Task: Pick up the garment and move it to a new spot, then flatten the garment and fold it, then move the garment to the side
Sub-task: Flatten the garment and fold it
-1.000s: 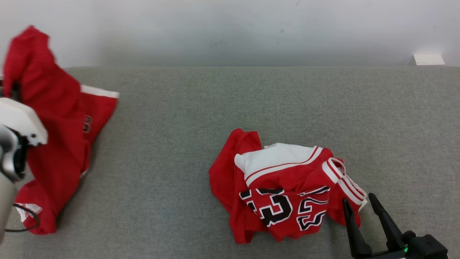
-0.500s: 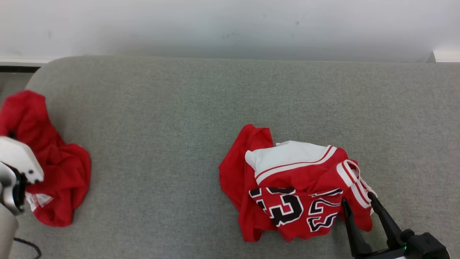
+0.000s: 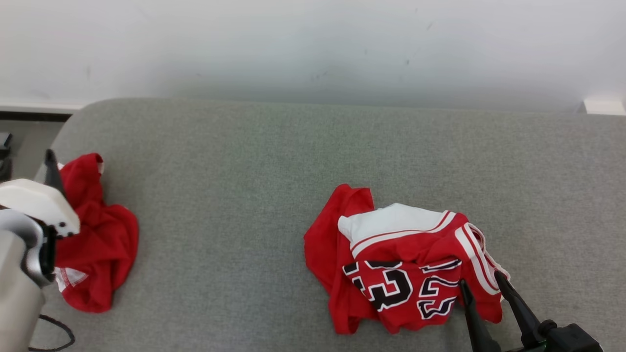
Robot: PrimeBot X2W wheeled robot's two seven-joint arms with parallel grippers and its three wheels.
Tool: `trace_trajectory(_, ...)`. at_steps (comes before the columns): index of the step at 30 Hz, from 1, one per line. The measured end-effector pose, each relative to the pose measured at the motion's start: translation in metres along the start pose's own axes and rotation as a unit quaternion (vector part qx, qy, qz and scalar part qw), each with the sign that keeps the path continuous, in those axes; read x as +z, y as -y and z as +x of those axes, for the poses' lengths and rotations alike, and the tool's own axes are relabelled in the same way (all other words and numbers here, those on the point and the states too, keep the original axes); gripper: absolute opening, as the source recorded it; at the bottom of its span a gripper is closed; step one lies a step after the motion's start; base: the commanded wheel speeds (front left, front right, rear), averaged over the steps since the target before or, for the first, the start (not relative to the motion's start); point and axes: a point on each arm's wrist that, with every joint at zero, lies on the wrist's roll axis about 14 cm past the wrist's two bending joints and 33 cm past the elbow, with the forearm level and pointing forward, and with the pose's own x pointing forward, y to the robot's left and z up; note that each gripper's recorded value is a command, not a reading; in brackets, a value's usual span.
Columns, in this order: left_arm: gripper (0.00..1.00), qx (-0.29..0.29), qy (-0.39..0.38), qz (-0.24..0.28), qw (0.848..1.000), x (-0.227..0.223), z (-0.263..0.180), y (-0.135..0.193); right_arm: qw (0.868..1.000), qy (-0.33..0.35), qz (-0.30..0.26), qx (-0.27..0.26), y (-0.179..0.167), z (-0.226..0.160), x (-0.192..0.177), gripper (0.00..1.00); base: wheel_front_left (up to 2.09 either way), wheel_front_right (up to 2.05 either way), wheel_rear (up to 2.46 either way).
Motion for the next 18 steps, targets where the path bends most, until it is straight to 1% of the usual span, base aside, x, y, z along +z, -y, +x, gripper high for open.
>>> trace_trajectory(2, 1.00, -0.026, 0.028, -0.002, 0.999, 0.015, -0.004, 0.016, 1.000, 0.009, -0.001, -0.001, -0.001, -0.002, 0.006, 1.00, 0.00, 0.00, 0.00)
trace_trajectory(4, 1.00, -0.051, 0.059, -0.020, 0.997, 0.032, -0.009, 0.035, 1.000, 0.017, -0.002, -0.004, -0.001, -0.006, 0.011, 1.00, 0.00, 0.00, 0.00)
trace_trajectory(6, 1.00, -0.089, 0.077, -0.028, 0.993, 0.038, -0.017, 0.062, 1.000, 0.025, -0.002, -0.011, 0.001, -0.011, 0.016, 1.00, 0.00, 0.00, 0.00)
trace_trajectory(8, 1.00, -0.126, 0.081, -0.028, 0.988, 0.032, -0.031, 0.093, 0.999, 0.033, -0.002, -0.021, 0.005, -0.016, 0.021, 1.00, 0.00, 0.00, 0.00)
trace_trajectory(10, 1.00, -0.157, 0.086, -0.040, 0.983, 0.029, -0.048, 0.120, 0.999, 0.041, -0.003, -0.029, 0.008, -0.021, 0.026, 1.00, 0.00, 0.00, 0.00)
trace_trajectory(13, 1.00, -0.202, 0.099, -0.054, 0.973, 0.029, -0.075, 0.153, 0.998, 0.049, -0.005, -0.041, 0.013, -0.030, 0.031, 1.00, 0.00, 0.00, 0.00)
trace_trajectory(14, 1.00, -0.218, 0.101, -0.051, 0.969, 0.025, -0.086, 0.163, 0.998, 0.052, -0.006, -0.045, 0.015, -0.033, 0.032, 1.00, 0.00, 0.00, 0.00)
trace_trajectory(18, 1.00, -0.249, 0.084, -0.067, 0.963, 0.002, -0.123, 0.185, 0.996, 0.063, -0.011, -0.066, 0.026, -0.045, 0.039, 1.00, 0.00, 0.00, 0.00)
